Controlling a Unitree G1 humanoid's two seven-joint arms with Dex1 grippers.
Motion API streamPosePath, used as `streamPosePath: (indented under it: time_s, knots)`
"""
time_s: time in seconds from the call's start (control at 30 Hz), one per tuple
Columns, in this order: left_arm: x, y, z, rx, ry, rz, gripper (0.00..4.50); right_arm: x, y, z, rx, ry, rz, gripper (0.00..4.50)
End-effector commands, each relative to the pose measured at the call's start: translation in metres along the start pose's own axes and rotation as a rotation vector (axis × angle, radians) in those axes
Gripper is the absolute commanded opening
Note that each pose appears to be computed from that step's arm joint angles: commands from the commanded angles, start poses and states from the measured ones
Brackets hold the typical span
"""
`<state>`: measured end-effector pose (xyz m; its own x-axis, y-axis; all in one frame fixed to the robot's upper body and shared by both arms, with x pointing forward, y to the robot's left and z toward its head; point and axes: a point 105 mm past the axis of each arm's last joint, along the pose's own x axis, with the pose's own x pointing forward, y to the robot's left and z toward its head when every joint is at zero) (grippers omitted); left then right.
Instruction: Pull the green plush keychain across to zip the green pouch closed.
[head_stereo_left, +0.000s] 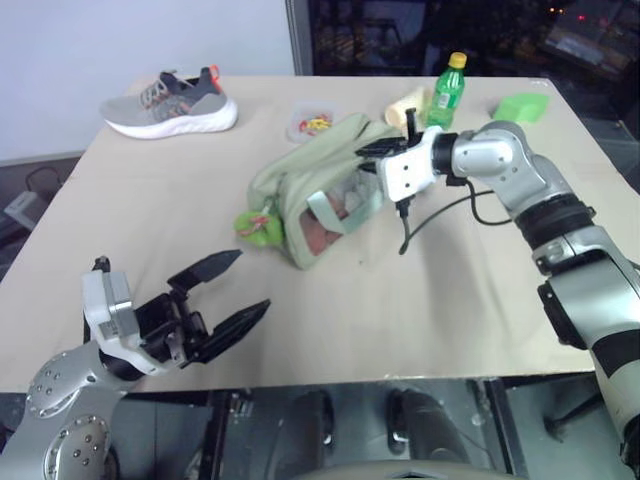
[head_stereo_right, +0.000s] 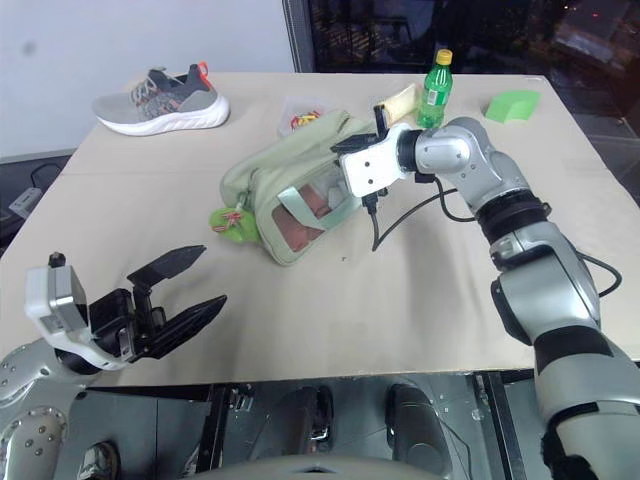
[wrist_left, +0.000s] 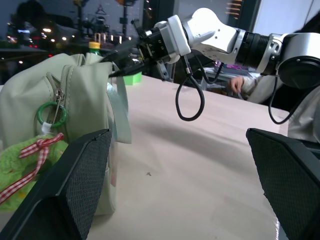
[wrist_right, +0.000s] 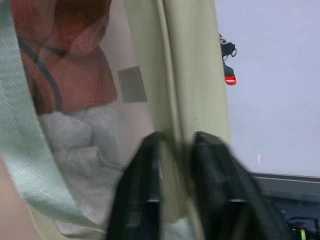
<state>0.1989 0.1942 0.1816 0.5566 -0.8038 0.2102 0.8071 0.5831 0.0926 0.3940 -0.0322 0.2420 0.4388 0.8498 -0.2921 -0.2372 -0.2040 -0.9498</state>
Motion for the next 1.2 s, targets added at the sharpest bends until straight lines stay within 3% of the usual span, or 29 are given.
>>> streamPosePath:
  time_s: [0.03, 0.17, 0.27, 0.5, 0.6, 0.83, 1.2]
  knots:
    - [0.001, 0.004, 0.000, 0.033, -0.013, 0.047, 4.50, -0.004, -0.018, 0.001, 0.020, 0.002, -0.061, 0.06]
    - [0.003, 0.020, -0.008, 0.059, 0.007, 0.163, 4.50, -0.022, -0.030, 0.000, 0.242, 0.033, -0.081, 0.06]
    - [0.006, 0.035, -0.014, 0.068, 0.027, 0.240, 4.50, -0.038, -0.039, -0.001, 0.365, 0.134, -0.119, 0.06]
    - [0.012, 0.066, -0.023, 0.042, 0.061, 0.332, 4.50, -0.053, -0.048, 0.024, 0.394, 0.275, -0.221, 0.06]
    - [0.011, 0.087, -0.030, 0.059, 0.127, 0.441, 4.50, -0.049, -0.034, 0.036, 0.388, 0.318, -0.221, 0.06]
    - [0.022, 0.103, -0.034, -0.005, 0.170, 0.451, 4.50, -0.031, 0.028, 0.049, 0.550, 0.323, -0.145, 0.06]
    - [0.050, 0.114, -0.033, 0.186, 0.231, 0.427, 4.50, -0.035, 0.034, 0.054, 0.620, 0.326, -0.172, 0.06]
